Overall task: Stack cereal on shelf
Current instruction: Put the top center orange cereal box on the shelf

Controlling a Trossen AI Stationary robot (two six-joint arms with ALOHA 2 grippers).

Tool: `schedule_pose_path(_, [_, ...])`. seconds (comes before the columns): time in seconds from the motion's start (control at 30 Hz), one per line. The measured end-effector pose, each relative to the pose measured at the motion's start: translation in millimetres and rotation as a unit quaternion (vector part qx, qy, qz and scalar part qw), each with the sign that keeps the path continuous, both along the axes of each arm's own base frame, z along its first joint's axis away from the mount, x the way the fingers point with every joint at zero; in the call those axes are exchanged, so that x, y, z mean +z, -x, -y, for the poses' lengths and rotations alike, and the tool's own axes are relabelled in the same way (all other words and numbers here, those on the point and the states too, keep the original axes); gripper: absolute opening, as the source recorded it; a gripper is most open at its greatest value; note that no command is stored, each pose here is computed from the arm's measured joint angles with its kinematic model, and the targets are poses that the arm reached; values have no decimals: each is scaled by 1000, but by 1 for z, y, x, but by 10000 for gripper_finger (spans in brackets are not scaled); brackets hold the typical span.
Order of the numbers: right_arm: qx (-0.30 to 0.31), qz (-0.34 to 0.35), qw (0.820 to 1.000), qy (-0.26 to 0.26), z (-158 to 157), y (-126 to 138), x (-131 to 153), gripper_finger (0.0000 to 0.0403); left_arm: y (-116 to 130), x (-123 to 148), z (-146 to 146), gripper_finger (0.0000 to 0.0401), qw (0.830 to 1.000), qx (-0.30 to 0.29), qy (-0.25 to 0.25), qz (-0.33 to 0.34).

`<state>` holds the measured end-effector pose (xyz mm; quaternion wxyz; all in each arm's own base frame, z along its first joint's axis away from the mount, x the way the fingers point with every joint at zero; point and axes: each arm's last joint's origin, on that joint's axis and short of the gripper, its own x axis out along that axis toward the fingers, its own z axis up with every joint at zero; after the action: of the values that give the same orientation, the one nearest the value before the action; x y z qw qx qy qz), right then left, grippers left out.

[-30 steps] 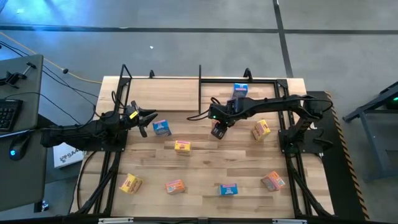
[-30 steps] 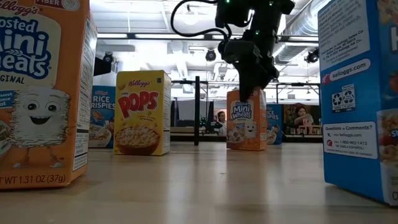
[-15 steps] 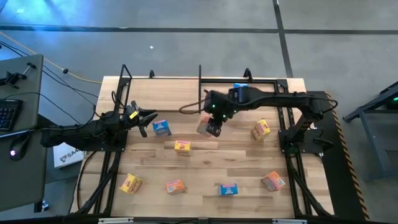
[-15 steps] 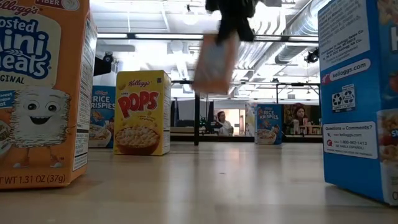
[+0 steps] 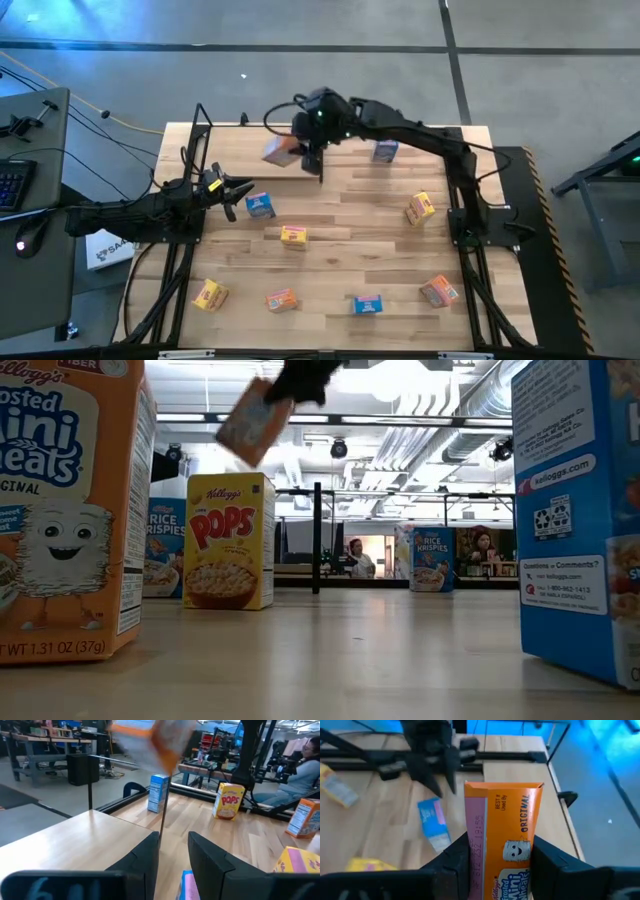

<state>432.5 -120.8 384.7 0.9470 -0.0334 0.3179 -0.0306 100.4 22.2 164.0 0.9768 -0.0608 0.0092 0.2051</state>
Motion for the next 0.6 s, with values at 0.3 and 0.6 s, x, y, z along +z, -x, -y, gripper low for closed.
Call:
schedule_pose_path(0.3, [-16,13,999,27,56,-21,-40,126,-2,-3,0,97,1000,-2,3,-16])
schedule_pose_path(0.6, [-27,-45,998,24,78,-43,-102,126,-3,-5,0,97,1000,-2,1,-29])
